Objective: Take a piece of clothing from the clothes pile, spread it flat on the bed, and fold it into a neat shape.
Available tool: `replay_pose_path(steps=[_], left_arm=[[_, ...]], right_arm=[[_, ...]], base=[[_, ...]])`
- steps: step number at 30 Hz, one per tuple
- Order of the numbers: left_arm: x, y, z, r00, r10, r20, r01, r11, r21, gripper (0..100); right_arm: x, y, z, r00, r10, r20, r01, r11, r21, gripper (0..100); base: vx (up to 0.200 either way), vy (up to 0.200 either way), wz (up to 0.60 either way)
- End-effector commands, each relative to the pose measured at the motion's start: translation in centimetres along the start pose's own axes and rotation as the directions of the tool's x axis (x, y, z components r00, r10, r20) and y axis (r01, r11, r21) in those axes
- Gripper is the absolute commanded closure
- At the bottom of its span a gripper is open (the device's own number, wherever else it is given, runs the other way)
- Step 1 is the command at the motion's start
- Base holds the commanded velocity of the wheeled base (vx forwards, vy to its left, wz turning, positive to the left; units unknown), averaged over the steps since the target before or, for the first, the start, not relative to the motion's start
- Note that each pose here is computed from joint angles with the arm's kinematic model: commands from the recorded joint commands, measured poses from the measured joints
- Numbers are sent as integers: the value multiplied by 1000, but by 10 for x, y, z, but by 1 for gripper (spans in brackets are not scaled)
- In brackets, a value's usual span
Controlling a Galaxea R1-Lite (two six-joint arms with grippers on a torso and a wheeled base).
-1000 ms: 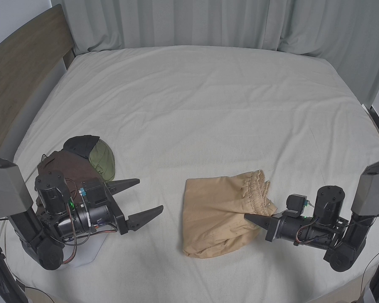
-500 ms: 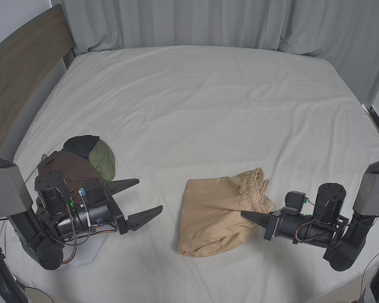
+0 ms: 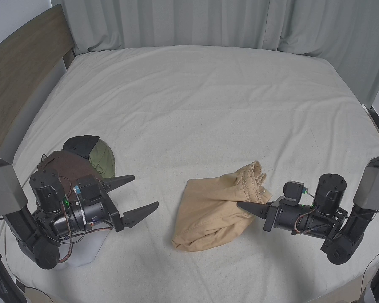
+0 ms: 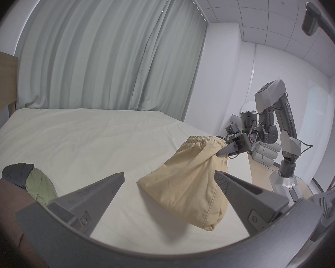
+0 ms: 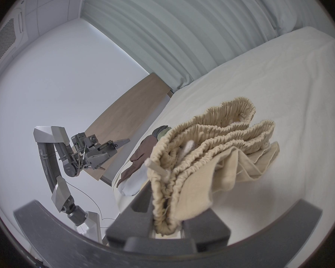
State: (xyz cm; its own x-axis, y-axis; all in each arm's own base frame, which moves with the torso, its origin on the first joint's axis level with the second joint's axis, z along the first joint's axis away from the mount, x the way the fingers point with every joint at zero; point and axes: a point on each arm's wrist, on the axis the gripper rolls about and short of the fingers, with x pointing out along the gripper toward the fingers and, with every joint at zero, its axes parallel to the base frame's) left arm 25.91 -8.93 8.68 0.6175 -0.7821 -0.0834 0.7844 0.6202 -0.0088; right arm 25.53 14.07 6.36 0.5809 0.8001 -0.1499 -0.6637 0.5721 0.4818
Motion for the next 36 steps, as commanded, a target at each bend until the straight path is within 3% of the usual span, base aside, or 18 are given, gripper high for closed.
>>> replay_pose_path(steps=[1, 20, 28, 36], left_arm=[[-1, 0, 2, 1000, 3, 7, -3, 1000, 4, 0], [-5, 0, 6, 1000, 8, 19, -8, 1000, 5, 0], [-5, 0, 6, 1000, 8, 19, -8, 1000, 5, 0], [-5, 0, 7, 1000, 10, 21, -10, 1000, 5, 0]], right_arm=[[3, -1, 6, 1000, 7, 26, -7, 1000, -15, 100], [16, -3, 28, 993, 85, 84, -82, 996, -38, 100], [27, -6, 46, 984, 112, 137, -105, 993, -62, 100], [42, -18, 70, 980, 101, 170, -96, 995, -38, 100]], base=[[0, 0, 0], [0, 0, 0], [0, 0, 0], [0, 0, 0]])
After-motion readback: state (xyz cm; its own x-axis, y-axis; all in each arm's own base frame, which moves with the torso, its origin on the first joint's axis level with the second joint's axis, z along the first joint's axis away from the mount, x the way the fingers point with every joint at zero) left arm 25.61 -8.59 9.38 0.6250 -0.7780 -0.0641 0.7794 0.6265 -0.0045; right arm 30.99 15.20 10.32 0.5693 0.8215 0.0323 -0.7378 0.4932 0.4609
